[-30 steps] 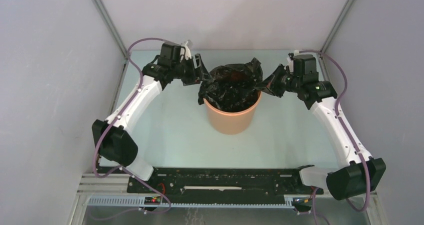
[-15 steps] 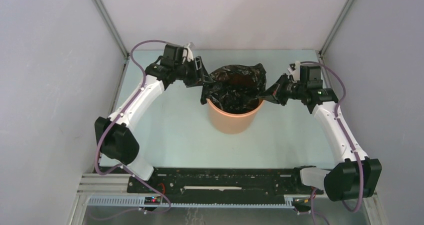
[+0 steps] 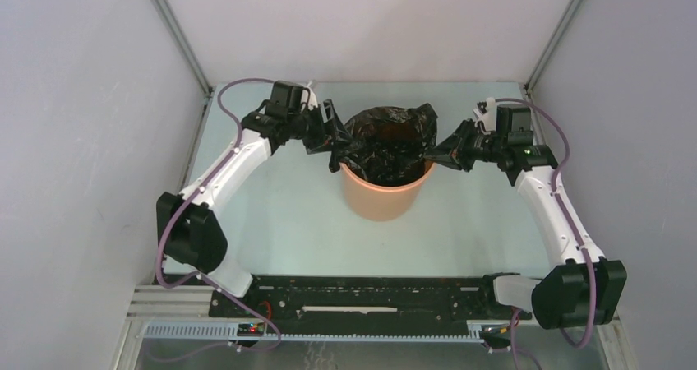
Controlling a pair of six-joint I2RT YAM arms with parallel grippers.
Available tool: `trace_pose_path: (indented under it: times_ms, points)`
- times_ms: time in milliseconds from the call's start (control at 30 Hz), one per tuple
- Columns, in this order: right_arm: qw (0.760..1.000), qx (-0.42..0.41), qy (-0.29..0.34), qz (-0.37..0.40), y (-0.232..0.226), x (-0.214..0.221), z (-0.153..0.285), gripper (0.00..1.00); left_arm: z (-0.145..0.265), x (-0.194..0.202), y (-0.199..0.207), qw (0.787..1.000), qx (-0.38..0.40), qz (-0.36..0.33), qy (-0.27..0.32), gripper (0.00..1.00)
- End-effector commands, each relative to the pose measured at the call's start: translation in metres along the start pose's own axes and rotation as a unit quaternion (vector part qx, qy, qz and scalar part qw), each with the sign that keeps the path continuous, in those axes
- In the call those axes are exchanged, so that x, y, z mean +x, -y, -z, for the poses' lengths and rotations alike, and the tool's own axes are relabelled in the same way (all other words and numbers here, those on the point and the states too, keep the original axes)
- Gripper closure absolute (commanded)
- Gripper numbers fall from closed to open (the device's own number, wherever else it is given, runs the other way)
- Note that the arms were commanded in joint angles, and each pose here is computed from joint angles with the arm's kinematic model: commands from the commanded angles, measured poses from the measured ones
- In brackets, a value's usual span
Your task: Put the trash bags into the trash bin
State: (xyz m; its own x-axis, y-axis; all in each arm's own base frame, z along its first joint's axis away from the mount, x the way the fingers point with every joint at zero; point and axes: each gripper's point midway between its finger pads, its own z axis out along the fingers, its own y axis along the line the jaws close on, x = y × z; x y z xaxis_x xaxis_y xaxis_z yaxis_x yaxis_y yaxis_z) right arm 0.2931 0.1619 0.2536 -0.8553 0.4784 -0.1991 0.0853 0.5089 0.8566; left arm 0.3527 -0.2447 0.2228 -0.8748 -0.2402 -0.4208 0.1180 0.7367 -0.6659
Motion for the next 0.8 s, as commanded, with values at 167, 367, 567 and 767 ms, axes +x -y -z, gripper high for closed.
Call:
trace_pose_path:
  times_ms: [167, 367, 567, 767]
  points:
    - [0.999, 0.034, 0.011, 0.021, 0.021, 0.005, 0.019, 0.64, 0.063, -0.012, -0.01, 0.994, -0.065, -0.057, 0.062, 0.13]
    - [0.999, 0.021, 0.018, 0.036, 0.011, 0.012, 0.031, 0.46, 0.105, -0.012, -0.004, 0.988, -0.087, -0.081, 0.101, 0.1]
    - [0.995, 0.032, 0.072, 0.068, -0.012, -0.003, 0.051, 0.34, 0.109, -0.004, -0.001, 0.989, -0.071, -0.075, 0.104, 0.07]
    - [0.98, 0.058, 0.166, 0.094, -0.049, -0.016, 0.071, 0.26, 0.106, -0.014, 0.02, 0.99, -0.031, -0.093, 0.096, 0.1]
